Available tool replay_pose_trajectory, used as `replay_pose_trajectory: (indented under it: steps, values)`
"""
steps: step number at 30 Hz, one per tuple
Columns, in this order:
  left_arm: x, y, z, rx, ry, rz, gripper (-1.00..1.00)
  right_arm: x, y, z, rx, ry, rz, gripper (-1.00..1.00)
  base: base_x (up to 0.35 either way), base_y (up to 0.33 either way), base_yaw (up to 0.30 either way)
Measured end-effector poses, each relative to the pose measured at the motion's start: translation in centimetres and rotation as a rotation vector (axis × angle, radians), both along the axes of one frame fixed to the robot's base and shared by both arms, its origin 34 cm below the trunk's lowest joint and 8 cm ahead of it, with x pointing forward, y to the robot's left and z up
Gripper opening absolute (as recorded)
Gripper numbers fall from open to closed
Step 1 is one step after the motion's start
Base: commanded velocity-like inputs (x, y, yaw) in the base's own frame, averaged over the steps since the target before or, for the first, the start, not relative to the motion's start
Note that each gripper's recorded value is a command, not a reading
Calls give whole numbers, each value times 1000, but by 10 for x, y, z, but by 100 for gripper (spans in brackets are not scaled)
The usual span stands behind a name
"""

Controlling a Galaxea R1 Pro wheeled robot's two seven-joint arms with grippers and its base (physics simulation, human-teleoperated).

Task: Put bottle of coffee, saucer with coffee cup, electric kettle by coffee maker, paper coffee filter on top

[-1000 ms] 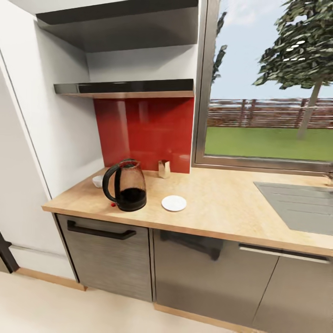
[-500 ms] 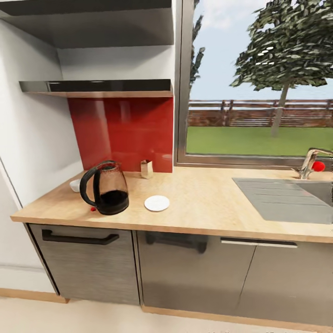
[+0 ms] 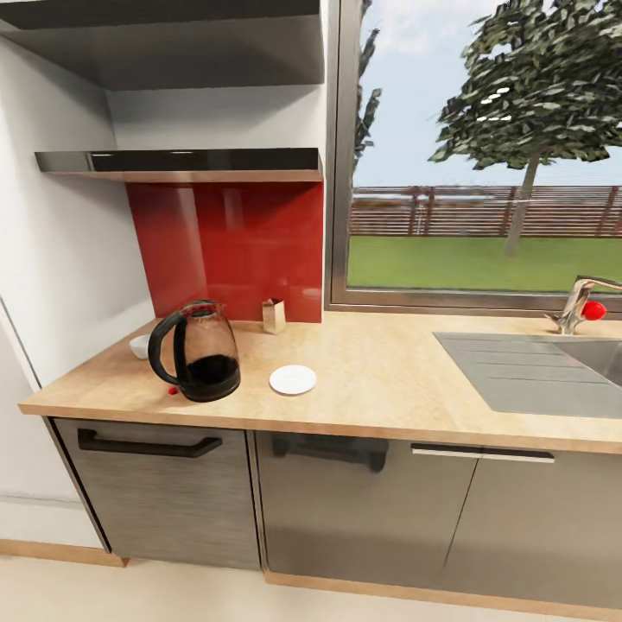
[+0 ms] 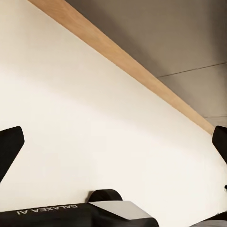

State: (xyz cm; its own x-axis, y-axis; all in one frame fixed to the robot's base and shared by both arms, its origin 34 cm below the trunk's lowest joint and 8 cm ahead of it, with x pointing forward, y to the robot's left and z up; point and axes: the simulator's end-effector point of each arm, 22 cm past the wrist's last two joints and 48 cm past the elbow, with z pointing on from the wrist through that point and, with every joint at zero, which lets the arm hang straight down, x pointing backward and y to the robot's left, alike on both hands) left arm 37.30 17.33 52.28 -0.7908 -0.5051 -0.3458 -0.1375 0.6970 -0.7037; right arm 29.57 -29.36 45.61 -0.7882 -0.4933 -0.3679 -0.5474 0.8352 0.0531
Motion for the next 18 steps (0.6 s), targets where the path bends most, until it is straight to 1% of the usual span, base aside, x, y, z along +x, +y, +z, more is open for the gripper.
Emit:
replay_pose_trajectory:
  steps: [4, 9, 10, 15, 18]
  values:
    - [0, 0, 0, 0, 0, 0, 100, 14, -2, 2, -2, -4, -27, 100, 0, 0, 0]
    - [0, 0, 0, 0, 0, 0, 100, 12, -5, 1, -9, 16, -60, 100, 2, 4, 0]
    - [1, 2, 1, 1, -5, 4, 100, 12, -8, 1, -12, 7, -72, 100, 26, 54, 0]
    - [10, 5, 8, -12, -43, 24, 100, 9, -15, 1, -34, -26, -72, 100, 40, 73, 0]
    - [12, 6, 10, -14, -49, 27, 100, 2, -17, 0, -44, -34, -66, 100, 12, 22, -6]
